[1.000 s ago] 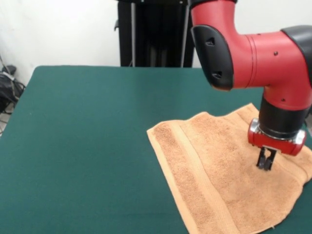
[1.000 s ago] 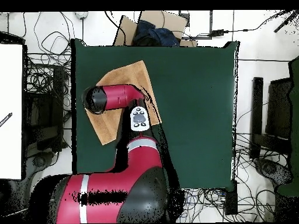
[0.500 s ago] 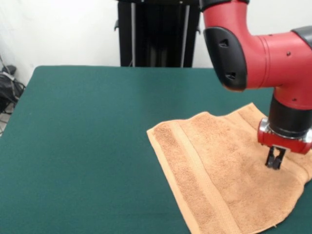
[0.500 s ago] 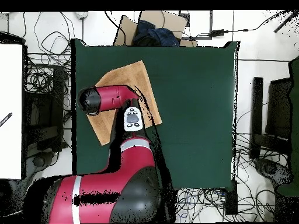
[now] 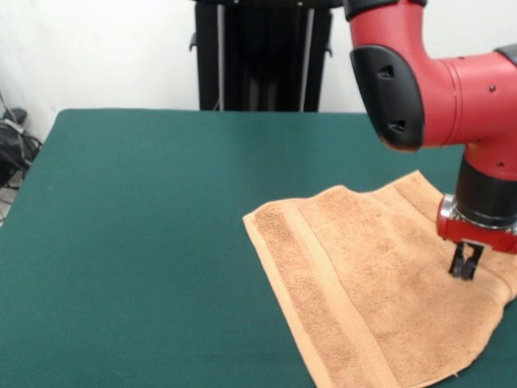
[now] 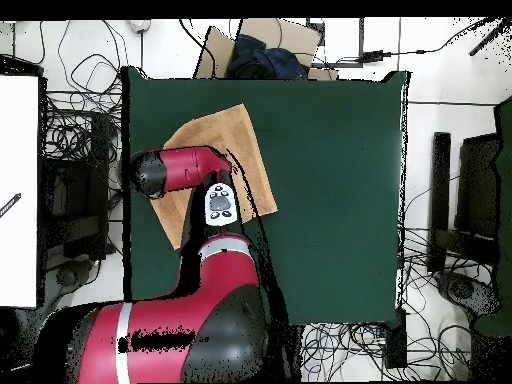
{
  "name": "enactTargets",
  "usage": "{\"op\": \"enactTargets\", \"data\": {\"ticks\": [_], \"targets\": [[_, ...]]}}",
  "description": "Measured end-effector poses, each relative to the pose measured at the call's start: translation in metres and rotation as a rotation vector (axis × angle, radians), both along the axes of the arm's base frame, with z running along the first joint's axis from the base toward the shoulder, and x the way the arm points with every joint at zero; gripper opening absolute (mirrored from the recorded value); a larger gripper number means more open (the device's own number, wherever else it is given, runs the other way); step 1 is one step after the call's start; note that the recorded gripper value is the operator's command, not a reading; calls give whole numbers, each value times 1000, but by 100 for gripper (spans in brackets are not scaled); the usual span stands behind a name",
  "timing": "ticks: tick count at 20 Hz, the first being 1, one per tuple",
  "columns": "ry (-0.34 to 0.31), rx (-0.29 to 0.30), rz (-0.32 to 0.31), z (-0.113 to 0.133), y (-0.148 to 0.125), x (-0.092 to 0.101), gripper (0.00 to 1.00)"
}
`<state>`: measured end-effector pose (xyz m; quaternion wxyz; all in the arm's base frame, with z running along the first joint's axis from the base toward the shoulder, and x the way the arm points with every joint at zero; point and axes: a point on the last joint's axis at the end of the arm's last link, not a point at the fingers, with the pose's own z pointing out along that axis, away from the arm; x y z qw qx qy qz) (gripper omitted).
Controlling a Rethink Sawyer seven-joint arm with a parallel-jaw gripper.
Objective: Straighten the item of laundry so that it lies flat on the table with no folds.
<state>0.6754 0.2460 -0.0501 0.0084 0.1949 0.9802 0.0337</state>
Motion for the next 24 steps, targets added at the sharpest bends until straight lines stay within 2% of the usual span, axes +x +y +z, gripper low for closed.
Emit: {"op": "enactTargets", "data": {"ticks": [13, 19, 24], "targets": [[-5, 2, -6, 5, -3, 3, 0], [-24, 3, -21, 35, -13, 8, 0], [-54, 9, -59, 71, -34, 20, 0]]}}
